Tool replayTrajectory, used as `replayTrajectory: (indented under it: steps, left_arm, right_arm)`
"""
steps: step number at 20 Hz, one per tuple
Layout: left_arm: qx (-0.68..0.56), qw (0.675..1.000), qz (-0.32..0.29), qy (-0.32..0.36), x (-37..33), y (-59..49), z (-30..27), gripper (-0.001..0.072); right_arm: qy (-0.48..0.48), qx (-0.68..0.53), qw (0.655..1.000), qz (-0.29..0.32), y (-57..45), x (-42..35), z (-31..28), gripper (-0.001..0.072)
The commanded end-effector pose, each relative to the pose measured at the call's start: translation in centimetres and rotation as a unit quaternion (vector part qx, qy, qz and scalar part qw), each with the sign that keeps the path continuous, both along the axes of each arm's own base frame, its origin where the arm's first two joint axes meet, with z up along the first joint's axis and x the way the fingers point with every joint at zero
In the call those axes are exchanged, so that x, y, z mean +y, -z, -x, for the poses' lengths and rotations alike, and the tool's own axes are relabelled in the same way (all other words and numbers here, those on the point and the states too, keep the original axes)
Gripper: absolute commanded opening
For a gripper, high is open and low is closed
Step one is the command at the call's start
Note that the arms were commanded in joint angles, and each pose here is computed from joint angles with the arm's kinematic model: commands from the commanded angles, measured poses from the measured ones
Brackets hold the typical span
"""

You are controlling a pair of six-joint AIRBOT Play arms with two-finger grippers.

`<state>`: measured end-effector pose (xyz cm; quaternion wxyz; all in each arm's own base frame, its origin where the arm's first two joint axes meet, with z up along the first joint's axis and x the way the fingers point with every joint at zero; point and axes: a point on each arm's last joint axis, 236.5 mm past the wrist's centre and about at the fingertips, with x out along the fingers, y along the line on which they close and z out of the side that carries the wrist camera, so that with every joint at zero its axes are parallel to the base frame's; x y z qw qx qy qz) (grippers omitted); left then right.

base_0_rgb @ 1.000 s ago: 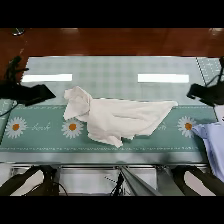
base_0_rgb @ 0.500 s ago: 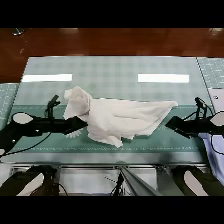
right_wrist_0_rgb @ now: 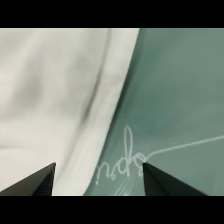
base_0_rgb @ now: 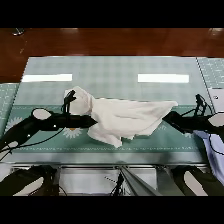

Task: Fold the shirts.

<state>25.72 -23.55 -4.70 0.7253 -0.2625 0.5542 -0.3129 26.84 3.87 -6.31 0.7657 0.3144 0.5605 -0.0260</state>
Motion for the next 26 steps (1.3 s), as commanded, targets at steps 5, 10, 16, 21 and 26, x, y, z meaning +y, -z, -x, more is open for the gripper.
replayTrajectory:
  steps: [5,10,16,21,26]
  left_arm:
    - [-0.043,0.998,0.042,-0.019,2.2,-5.7,-5.0,0.0018]
    - [-0.043,0.998,0.044,-0.023,2.7,-5.9,-5.3,0.0019]
    - [-0.043,0.998,0.043,-0.023,2.7,-5.8,-5.3,0.0019]
    - [-0.111,0.992,0.055,-0.032,3.6,-11.2,-9.0,0.0019]
    - [-0.369,0.923,0.086,-0.061,6.2,-36.1,-15.0,0.0019]
  right_arm:
    - [0.023,-0.011,1.000,-0.002,-0.4,-1.2,-5.4,0.0618]
    - [0.012,0.032,0.999,-0.024,2.1,-0.9,-8.0,0.0618]
    - [0.010,0.037,0.996,-0.084,3.3,1.0,-10.9,0.0302]
    - [-0.088,-0.049,0.991,-0.093,-4.8,2.3,-15.3,0.0019]
    - [-0.129,-0.356,0.925,-0.004,-34.5,1.7,-21.0,0.0018]
